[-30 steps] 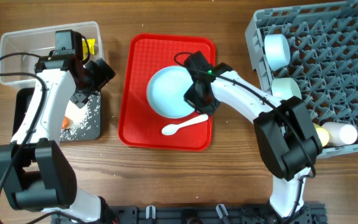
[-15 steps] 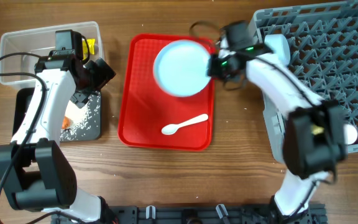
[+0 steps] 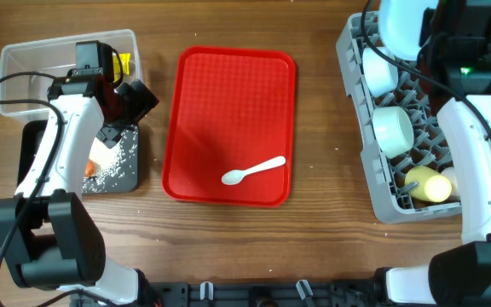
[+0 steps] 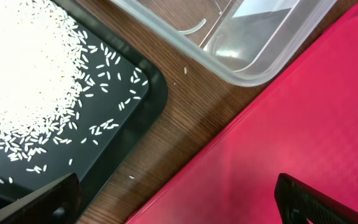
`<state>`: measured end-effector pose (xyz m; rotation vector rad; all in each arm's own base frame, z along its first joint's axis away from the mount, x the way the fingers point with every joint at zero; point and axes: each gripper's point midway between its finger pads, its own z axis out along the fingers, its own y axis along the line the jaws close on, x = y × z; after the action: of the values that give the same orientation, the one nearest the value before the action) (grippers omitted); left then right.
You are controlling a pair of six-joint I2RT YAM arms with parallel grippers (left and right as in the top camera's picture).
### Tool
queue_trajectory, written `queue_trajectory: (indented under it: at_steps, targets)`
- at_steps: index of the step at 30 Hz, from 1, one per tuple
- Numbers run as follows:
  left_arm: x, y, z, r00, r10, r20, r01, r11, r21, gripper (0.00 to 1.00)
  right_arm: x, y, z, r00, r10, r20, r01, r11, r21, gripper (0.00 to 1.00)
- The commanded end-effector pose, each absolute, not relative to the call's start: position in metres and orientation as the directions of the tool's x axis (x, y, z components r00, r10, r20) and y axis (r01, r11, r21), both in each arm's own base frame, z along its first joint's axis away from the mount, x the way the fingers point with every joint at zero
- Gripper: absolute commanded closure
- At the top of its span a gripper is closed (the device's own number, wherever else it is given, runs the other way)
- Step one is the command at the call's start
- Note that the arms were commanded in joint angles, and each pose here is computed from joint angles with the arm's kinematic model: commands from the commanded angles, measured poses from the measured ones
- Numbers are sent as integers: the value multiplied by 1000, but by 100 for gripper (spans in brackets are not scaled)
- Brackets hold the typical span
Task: Sort waste into correct bins and load items into the dishwasher rack
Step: 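Lift the white plate and stand it upright in the dish rack, then reach the right gripper to the white spoon and grasp it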
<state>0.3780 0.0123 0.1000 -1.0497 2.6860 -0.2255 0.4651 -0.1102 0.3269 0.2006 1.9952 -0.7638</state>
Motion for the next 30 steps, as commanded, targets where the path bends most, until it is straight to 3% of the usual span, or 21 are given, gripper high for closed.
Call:
queue_trajectory:
  at_steps: [1,6,12,16,18,20,22,24,26,28,30]
  targets:
    - [377,18,102,-712,-676,-192,-641,737,-217,0,466,-140,320,-670,-329,-666,341,660,-670,96]
    - [377,18,102,-712,-676,-193,-641,737,-216,0,470,-169,287,-806,-381,-453,211,531,-821,96]
    - [377,18,102,-712,-676,-192,-641,737,-217,0,483,-172,244,-855,-420,-305,61,502,-862,96]
    - [377,18,102,-712,-676,-193,-641,737,-216,0,487,-171,230,-859,-423,-288,36,511,-859,95]
    - [377,18,102,-712,-676,-192,-641,736,-217,0,490,-166,228,-847,-439,-299,25,529,-848,78]
    - [377,18,102,-712,-676,-193,-641,737,-216,0,492,-160,227,-838,-432,-333,45,554,-831,0]
    - [377,18,102,-712,-676,-193,-641,737,-216,0,490,-157,237,-810,-312,-497,235,603,-762,0]
    - [377,18,102,-712,-676,-193,-641,737,-216,0,487,-148,258,-704,-182,-687,432,658,-617,0]
    - [377,18,102,-711,-676,-192,-641,736,-217,0,483,-126,287,-586,-118,-802,516,709,-481,0]
    - [377,18,102,-712,-676,-192,-641,737,-217,0,487,-62,306,-486,-87,-870,381,875,-300,0]
    - [377,18,102,-711,-676,-192,-641,736,-217,0,482,44,315,-448,-62,-892,-6,998,-66,0]
